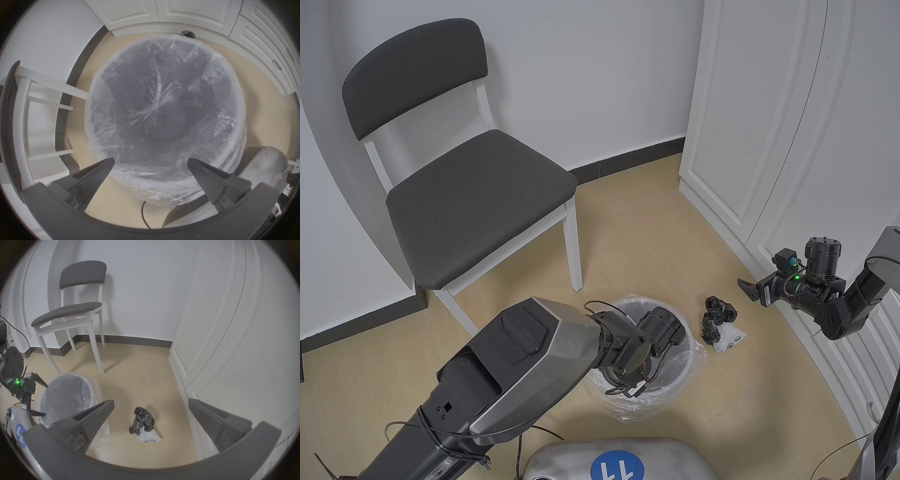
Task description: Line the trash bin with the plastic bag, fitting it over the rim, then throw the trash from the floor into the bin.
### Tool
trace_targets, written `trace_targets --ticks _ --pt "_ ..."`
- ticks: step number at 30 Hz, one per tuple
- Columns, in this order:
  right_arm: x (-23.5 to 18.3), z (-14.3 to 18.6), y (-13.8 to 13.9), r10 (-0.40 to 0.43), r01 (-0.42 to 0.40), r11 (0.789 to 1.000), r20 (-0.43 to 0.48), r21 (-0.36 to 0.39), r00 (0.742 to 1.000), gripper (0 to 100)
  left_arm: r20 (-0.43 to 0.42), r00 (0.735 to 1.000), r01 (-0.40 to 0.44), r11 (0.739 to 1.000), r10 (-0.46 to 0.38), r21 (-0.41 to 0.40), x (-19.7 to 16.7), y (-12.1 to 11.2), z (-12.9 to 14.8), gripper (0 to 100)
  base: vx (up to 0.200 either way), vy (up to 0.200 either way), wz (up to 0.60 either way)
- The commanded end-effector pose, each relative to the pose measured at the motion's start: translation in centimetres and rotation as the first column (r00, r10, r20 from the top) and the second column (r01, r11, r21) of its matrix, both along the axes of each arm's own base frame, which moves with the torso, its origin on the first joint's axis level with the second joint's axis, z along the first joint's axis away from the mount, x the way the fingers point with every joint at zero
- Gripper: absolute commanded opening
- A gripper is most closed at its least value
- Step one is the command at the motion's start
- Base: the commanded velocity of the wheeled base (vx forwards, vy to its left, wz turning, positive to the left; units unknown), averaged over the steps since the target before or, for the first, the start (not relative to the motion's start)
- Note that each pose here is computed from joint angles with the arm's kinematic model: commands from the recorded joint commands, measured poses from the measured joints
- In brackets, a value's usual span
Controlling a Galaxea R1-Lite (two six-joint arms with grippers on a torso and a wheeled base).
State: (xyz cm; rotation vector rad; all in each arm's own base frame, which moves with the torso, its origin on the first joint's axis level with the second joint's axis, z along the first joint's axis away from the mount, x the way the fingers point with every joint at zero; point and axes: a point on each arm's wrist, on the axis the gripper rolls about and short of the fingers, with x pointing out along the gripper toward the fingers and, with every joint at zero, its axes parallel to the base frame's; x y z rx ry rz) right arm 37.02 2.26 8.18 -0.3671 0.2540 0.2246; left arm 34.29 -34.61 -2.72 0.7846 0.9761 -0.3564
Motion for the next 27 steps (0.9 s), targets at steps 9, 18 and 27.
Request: trace_targets --ticks 9,18,27 --pt "-0.1 0.4 -0.3 -0.006 0.006 1.000 0.009 0.001 1.000 100 -0.001 1.000 -0.027 0.999 0.027 -0.036 -2.9 1.4 2.4 100 0.000 0.000 0.00" --pt "-0.2 0.3 -0.3 0.000 0.000 1.000 0.006 0.002 1.000 100 0.050 0.998 -0.036 0.988 0.044 -0.151 -4.6 4.2 2.0 100 0.000 0.000 0.00" --pt "-0.2 0.3 -0.3 0.000 0.000 1.000 0.005 0.002 1.000 100 0.015 0.998 -0.058 0.987 0.061 -0.147 -4.5 5.7 0.5 100 0.000 0.000 0.00"
